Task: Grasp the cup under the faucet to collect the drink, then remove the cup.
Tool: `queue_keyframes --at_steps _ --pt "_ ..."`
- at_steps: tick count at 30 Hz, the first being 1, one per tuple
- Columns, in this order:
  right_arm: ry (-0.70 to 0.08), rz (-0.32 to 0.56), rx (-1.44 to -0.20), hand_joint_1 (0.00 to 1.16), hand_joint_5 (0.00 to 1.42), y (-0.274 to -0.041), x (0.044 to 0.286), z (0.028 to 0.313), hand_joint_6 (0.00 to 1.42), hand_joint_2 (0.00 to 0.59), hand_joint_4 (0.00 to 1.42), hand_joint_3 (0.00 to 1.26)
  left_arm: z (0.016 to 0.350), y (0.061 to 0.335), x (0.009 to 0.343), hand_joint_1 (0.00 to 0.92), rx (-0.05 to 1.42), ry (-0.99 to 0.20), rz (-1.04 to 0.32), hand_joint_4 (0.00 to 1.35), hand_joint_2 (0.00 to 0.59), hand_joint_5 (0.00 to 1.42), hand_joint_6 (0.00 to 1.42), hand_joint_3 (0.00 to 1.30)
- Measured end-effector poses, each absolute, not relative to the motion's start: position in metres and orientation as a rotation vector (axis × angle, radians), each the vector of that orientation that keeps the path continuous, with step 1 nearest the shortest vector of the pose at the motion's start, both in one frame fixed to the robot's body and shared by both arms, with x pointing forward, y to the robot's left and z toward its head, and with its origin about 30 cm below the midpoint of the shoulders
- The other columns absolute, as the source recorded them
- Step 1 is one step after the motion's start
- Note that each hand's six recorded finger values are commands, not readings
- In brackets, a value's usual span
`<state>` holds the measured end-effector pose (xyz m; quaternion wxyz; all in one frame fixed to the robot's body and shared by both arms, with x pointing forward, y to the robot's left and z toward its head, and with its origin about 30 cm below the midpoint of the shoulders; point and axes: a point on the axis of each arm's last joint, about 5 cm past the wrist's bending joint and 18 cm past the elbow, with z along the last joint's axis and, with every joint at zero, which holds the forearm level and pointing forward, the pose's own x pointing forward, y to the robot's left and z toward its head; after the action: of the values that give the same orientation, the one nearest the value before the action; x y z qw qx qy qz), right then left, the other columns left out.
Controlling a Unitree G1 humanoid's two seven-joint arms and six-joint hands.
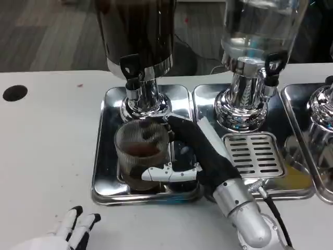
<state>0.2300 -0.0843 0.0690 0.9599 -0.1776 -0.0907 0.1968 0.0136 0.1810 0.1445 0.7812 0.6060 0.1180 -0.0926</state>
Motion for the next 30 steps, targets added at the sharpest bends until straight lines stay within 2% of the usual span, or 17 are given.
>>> queue_keyframes --at_steps 14,20,25,30 --pt "-0.198 0.372 -0.350 0.82 0.58 -0.093 0.228 0.072 0.40 0.046 0.51 0.49 0.144 0.181 0.016 0.000 1.310 0.256 -0.198 0.01 0.101 0.10 0.33 0.13" --pt "-0.219 0.340 -0.365 0.82 0.58 -0.109 0.225 0.075 0.40 0.060 0.51 0.50 0.143 0.181 0.017 0.000 1.309 0.262 -0.199 0.00 0.098 0.10 0.33 0.13" --pt "-0.276 0.290 -0.373 0.82 0.58 -0.128 0.222 0.084 0.40 0.063 0.52 0.50 0.142 0.181 0.019 0.000 1.309 0.247 -0.197 0.00 0.093 0.10 0.33 0.13" --pt "-0.281 0.288 -0.379 0.82 0.58 -0.140 0.215 0.085 0.40 0.065 0.52 0.50 0.142 0.181 0.020 0.000 1.310 0.248 -0.193 0.00 0.091 0.10 0.33 0.13"
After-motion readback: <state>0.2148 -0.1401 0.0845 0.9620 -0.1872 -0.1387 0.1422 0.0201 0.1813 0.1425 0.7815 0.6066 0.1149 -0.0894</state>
